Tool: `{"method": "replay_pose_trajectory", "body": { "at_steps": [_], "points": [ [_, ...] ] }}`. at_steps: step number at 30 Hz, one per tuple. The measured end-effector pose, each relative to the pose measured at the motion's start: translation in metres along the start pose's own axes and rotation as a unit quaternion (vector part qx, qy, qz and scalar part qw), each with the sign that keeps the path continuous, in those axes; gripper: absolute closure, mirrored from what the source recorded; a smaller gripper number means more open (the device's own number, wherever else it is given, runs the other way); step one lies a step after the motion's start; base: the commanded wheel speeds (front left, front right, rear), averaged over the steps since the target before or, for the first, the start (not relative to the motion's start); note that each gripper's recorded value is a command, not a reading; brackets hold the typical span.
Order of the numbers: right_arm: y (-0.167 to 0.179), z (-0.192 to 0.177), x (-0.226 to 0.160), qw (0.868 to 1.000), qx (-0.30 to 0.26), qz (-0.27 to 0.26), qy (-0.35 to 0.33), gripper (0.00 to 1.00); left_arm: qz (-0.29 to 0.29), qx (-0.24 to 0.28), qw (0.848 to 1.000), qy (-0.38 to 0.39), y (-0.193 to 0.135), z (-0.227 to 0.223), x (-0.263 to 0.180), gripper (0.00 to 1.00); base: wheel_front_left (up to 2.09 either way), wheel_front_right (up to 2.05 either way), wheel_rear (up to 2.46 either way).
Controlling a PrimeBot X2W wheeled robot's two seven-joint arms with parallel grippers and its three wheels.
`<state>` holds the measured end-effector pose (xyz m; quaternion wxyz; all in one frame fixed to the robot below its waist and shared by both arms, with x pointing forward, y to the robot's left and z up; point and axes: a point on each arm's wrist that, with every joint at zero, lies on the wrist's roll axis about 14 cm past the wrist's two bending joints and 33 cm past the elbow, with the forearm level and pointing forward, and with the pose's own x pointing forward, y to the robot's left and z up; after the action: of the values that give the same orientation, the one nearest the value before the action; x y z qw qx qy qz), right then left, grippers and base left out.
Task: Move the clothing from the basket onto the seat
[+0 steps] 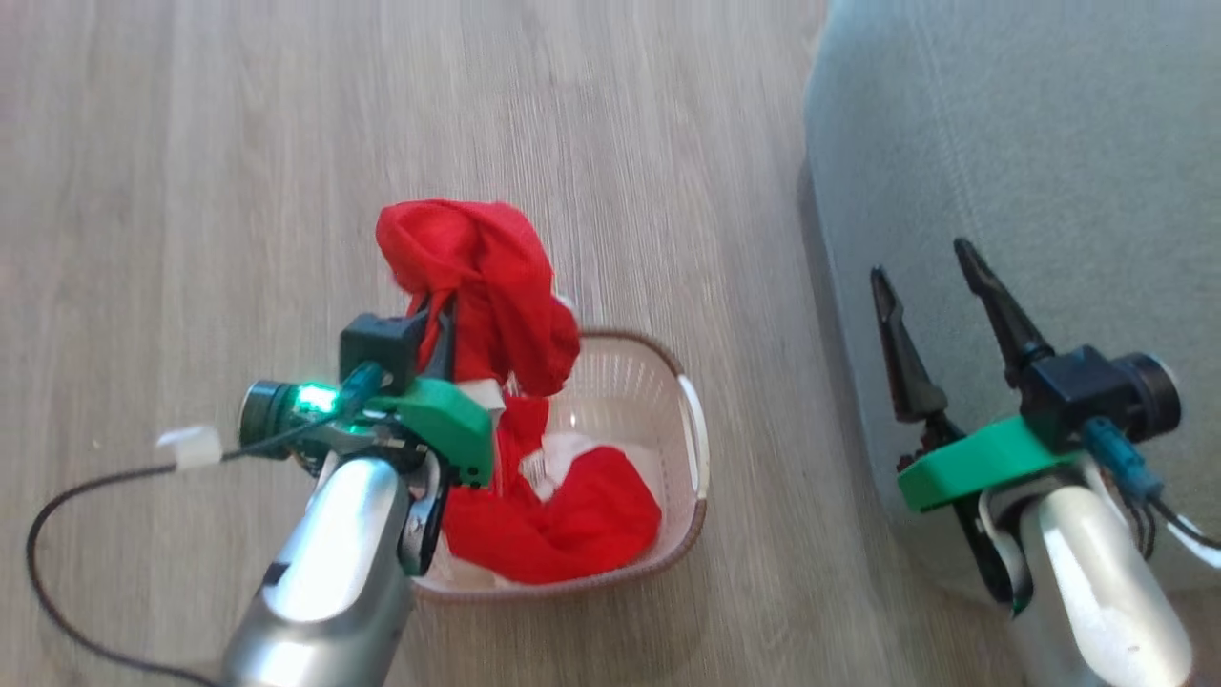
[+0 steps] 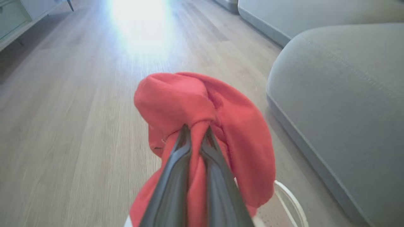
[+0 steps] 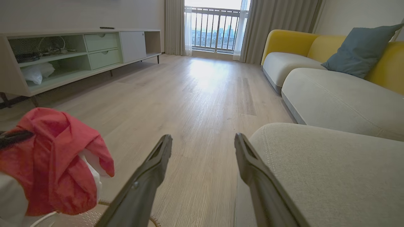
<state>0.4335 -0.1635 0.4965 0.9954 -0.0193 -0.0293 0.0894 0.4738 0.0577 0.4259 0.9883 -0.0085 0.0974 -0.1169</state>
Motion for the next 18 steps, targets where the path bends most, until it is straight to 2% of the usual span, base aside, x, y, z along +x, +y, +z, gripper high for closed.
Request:
{"method": "replay_pose_trajectory", "body": {
  "at_steps": [10, 18],
  "points": [
    [0.015, 0.024, -0.033, 1.000, 0.000, 0.011, -0.022, 0.00, 0.029, -0.030, 0.987, -0.156, 0.015, 0.097, -0.050, 1.00, 0.00, 0.00, 0.00],
    [0.022, 0.028, -0.044, 0.999, 0.001, 0.018, -0.027, 0.00, 0.050, -0.031, 0.949, -0.309, 0.026, 0.193, -0.089, 1.00, 0.00, 0.00, 0.00]
  ]
}}
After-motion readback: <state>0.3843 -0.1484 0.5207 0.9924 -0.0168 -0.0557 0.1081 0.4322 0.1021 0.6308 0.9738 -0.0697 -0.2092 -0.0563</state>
